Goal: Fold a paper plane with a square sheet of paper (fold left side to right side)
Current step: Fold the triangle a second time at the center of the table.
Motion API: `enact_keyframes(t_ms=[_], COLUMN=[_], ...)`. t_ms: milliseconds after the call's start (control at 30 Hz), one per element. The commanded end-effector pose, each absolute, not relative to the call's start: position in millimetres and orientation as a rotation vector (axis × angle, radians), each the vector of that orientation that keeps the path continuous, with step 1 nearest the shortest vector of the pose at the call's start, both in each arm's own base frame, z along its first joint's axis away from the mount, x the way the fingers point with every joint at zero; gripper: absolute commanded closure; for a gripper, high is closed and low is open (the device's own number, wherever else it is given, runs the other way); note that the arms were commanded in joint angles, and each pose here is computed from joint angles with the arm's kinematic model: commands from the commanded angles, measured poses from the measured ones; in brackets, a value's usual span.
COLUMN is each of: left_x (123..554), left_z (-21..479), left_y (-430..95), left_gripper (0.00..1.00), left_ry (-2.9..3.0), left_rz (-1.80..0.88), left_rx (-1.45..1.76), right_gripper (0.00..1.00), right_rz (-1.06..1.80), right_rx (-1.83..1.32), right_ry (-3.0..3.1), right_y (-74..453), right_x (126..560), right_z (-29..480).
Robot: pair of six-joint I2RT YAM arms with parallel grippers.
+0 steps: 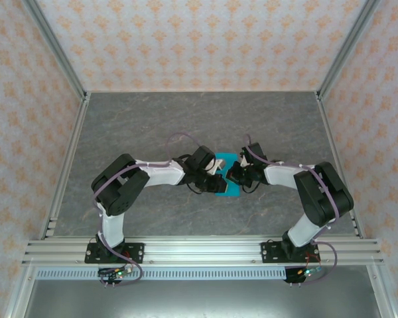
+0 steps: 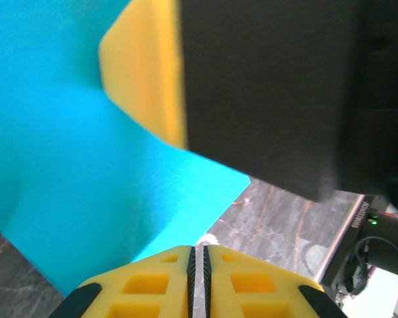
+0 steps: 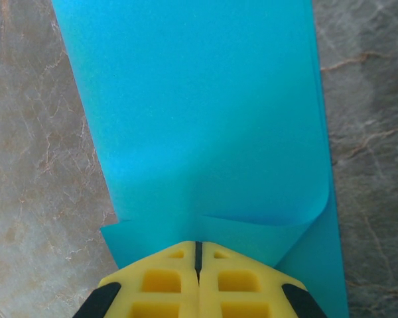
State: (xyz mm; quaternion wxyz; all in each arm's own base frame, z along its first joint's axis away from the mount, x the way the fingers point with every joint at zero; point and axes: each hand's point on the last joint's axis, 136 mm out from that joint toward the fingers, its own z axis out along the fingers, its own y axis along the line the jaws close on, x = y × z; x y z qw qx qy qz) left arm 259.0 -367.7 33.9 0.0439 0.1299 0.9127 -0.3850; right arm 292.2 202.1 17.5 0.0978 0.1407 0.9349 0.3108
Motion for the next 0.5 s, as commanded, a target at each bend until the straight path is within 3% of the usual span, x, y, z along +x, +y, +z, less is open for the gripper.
enact_keyframes(t_ms=[0,467], left_x=[254,251], left_z=[15,4], left_y=[-358,-346], left_gripper=[0.87,0.89], left_ry=[2.845,2.885], left_rz=[-1.086,-1.003], left_rx=[0.403,0.384], right_gripper=[1.00,1.00], right_rz=[0.715,0.690], right_rx=[0.473,0.464], right_ry=[2.899,2.906], right_y=[178,176], right_x=[269,268], right_z=[-15,-14])
